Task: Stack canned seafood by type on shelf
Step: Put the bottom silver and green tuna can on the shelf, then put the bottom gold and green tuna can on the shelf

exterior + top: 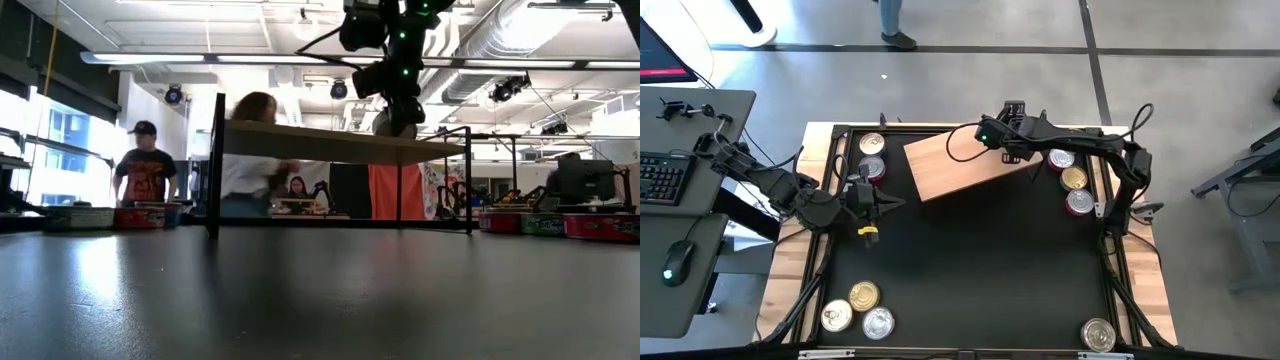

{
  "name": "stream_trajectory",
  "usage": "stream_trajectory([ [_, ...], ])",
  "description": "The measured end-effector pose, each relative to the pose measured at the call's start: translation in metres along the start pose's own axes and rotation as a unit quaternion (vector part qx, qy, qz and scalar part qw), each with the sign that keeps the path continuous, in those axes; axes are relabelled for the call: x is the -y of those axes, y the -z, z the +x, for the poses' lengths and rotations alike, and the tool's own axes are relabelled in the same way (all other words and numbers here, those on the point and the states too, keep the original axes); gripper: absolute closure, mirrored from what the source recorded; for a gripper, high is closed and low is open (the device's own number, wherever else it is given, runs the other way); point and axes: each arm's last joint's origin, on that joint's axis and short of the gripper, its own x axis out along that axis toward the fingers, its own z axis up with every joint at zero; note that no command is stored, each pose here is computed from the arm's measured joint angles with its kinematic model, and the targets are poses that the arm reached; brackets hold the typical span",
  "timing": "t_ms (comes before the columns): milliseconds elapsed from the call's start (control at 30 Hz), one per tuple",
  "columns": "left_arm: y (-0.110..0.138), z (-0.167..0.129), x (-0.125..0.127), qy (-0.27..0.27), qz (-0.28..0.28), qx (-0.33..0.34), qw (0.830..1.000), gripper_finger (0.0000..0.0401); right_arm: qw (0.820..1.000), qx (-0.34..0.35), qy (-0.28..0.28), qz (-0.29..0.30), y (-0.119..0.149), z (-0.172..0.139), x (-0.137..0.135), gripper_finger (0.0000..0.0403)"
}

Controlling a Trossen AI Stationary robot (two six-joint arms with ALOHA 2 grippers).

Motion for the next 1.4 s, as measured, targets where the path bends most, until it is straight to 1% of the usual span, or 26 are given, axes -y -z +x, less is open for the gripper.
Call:
stream_trajectory([
  [133, 0.000, 0.000, 0.000, 0.000, 0.001, 0.000, 1.000, 0.0401, 0.999, 0.019, -0.033, 0.002, -0.001, -0.001, -0.001, 0.0275],
  [300, 0.000, 0.000, 0.000, -0.001, -0.003, 0.000, 1.000, 0.0401, 0.999, 0.020, -0.038, 0.003, 0.000, 0.001, 0.000, 0.0275],
  [633, 0.000, 0.000, 0.000, -0.001, -0.008, 0.000, 1.000, 0.0401, 0.999, -0.001, -0.041, 0.016, 0.008, 0.012, 0.009, 0.0275],
  [767, 0.000, 0.000, 0.000, -0.001, -0.009, 0.000, 1.000, 0.0401, 0.997, 0.012, -0.069, 0.016, 0.008, 0.010, 0.008, 0.0270],
  [900, 0.000, 0.000, 0.000, -0.001, -0.008, 0.000, 1.000, 0.0401, 0.996, 0.023, -0.086, 0.017, 0.007, 0.010, 0.007, 0.0247],
  [1233, 0.001, 0.000, 0.000, -0.002, -0.004, -0.003, 1.000, 0.0401, 0.993, 0.023, -0.113, 0.007, 0.012, 0.006, 0.006, 0.0163],
  [1400, 0.002, 0.000, -0.001, -0.005, 0.000, -0.008, 1.000, 0.0401, 0.988, 0.025, -0.153, 0.007, 0.017, -0.001, 0.008, 0.0141],
])
